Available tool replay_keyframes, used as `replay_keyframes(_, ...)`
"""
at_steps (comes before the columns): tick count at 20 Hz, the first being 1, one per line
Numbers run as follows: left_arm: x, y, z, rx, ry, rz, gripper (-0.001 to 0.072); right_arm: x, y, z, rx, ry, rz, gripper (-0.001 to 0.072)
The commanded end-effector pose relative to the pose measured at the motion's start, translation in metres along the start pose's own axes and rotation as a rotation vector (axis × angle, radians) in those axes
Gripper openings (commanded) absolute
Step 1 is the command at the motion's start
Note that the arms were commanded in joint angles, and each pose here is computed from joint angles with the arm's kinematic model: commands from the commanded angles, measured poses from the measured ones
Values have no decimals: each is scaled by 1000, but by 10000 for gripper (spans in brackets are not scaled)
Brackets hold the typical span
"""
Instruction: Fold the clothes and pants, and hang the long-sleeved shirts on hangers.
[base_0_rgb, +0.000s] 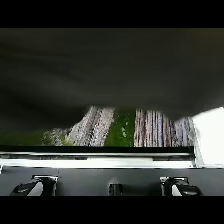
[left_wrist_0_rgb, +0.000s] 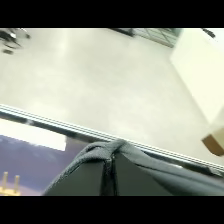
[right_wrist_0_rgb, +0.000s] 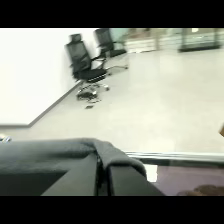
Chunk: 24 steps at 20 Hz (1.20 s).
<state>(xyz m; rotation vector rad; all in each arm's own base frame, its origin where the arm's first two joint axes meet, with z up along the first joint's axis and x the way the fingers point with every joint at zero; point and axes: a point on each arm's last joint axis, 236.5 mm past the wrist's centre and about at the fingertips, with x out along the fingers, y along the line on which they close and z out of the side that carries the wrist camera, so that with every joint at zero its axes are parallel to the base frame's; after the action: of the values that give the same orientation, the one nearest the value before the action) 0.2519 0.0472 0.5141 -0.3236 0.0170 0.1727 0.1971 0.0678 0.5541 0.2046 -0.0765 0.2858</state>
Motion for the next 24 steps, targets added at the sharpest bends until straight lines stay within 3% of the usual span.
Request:
replay_keyframes(1, 10, 14, -11, 54, 37, 46, 15, 12, -27, -11, 113, 44, -94, 37)
replay_keyframes(5, 92, 17, -107, 54, 362, -68, 16, 92, -79, -115, 213, 445, -163, 37)
replay_keyframes(12, 242, 49, -343, 60, 875, -106, 16, 211, -181, -340, 325, 970, -232, 37)
replay_keyframes(18, 333, 88, -511, 13, 1054, -51, 15, 283, -255, -487, 397, 1043, -308, 37)
replay_keyframes(24, 348, 99, -535, 92, 1095, -83, 15, 275, -277, -526, 375, 1122, -363, 37)
